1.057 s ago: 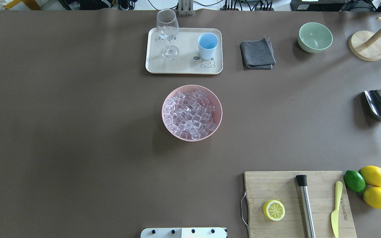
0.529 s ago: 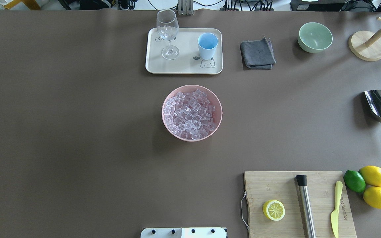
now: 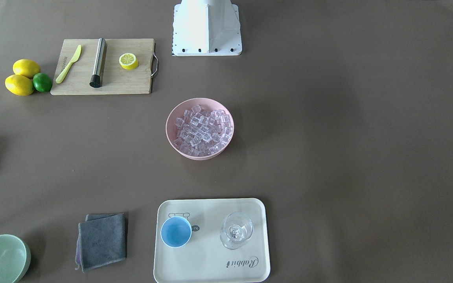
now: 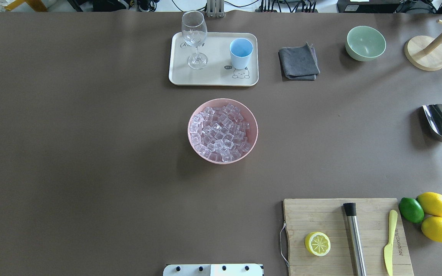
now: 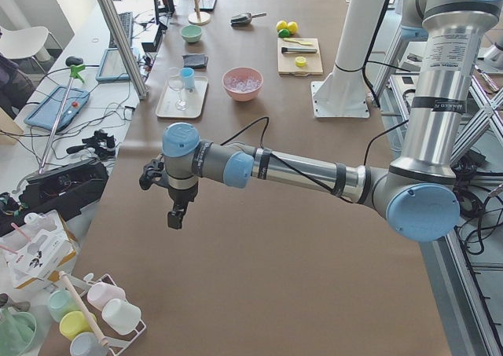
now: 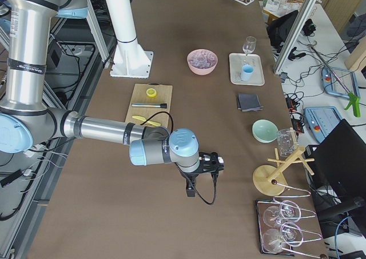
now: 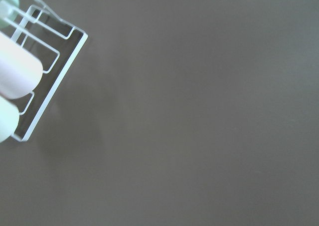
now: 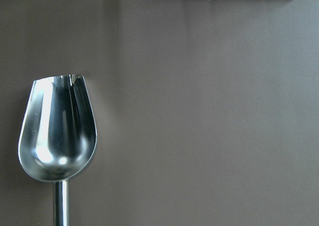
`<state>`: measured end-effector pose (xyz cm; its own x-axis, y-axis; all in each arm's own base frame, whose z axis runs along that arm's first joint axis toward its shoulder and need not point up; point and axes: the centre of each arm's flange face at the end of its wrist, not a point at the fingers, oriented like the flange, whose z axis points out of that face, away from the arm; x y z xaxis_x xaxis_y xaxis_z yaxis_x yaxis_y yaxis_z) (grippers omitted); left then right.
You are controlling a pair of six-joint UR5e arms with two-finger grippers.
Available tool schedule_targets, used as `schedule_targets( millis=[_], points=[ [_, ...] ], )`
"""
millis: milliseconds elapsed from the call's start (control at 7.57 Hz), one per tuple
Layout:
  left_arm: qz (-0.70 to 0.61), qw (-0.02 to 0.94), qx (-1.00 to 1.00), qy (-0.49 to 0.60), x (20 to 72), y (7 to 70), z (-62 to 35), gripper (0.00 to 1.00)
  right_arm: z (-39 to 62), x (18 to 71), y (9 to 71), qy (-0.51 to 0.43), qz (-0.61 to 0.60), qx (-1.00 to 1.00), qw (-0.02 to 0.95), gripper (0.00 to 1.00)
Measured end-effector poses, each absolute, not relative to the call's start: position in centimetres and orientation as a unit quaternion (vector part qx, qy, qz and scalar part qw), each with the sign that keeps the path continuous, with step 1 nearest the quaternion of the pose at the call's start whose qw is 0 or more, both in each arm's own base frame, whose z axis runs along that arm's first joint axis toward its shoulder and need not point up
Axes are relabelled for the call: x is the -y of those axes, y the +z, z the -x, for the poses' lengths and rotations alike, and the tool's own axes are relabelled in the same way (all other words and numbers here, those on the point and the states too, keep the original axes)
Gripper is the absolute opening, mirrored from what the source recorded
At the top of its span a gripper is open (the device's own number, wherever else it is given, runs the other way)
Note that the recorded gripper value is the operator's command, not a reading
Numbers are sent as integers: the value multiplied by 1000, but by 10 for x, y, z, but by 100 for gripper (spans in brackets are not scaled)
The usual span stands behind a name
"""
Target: Put ice in cup with scoop
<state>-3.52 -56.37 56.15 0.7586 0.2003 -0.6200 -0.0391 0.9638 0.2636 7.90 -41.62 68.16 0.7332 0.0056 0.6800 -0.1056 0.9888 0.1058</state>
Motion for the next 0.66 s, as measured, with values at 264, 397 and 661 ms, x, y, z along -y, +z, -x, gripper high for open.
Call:
schedule_targets(
  millis=[264, 397, 661],
  points=[
    [-178, 910, -334, 171, 569, 514, 3, 99, -66, 411, 694, 54, -78, 381, 920, 99],
    [-203, 894, -334, 220, 574, 483, -27, 99, -57, 407, 696, 51, -82, 386, 917, 99],
    [-249, 854, -336, 310, 577, 417, -96, 99, -34, 395, 694, 68, -88, 399, 910, 99]
  ],
)
